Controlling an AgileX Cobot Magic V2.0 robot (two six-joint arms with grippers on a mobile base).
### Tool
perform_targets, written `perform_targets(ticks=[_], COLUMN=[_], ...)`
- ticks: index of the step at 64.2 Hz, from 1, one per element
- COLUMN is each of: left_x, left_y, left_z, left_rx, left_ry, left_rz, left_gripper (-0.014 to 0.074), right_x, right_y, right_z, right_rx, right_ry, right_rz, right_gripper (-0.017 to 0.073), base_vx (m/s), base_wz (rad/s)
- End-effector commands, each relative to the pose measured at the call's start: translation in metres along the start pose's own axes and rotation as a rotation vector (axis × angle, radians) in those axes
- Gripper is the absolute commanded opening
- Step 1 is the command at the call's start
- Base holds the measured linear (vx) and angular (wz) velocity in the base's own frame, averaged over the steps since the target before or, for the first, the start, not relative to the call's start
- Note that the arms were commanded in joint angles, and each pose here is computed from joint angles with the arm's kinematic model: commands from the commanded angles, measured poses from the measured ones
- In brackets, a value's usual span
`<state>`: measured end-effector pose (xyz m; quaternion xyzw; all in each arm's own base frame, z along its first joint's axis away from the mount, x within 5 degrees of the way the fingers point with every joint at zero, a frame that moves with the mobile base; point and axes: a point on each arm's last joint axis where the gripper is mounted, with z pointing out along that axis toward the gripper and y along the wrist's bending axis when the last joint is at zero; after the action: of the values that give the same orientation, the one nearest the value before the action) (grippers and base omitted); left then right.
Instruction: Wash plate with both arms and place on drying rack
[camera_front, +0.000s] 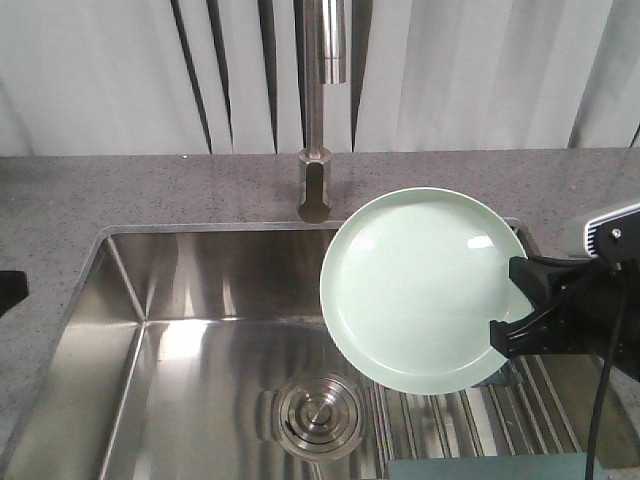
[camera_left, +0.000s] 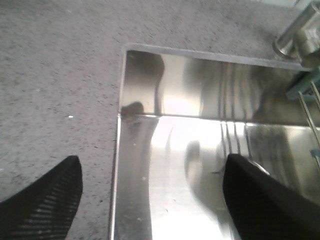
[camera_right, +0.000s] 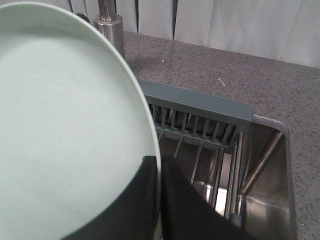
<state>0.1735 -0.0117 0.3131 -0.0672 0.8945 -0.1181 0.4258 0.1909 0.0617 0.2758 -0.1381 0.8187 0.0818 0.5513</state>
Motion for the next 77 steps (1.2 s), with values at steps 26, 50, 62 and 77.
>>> perform_targets(ticks=[26, 50, 62, 77], left_x=[-0.080, -0.137, -0.154, -0.163], left_y=[-0.067, -0.089, -0.104, -0.136], left_z=[0.046, 0.100, 0.122, 0.146], left_rx=[0.748, 1.112, 1.148, 1.216], left_ry=[-0.092, 0.003, 0.004, 0.013], left_rz=[0.105, 0.156, 0.177, 0.229], left_gripper=[0.0566, 0.0566, 0.0566, 0.0566], right_x=[-0.018, -0.018, -0.018, -0.018], right_y=[-0.003, -0.003, -0.003, -0.003], right_z=[-0.005, -0.005, -0.005, -0.005], right_rx=[0.019, 0.019, 0.019, 0.019], right_ry=[-0.120, -0.120, -0.120, -0.120], right_rz=[-0.004, -0.004, -0.004, -0.004], right_gripper=[-0.0008, -0.0008, -0.0008, -0.0008], base_vx=[0.00, 0.00, 0.00, 0.00], base_wz=[0.00, 0.00, 0.00, 0.00])
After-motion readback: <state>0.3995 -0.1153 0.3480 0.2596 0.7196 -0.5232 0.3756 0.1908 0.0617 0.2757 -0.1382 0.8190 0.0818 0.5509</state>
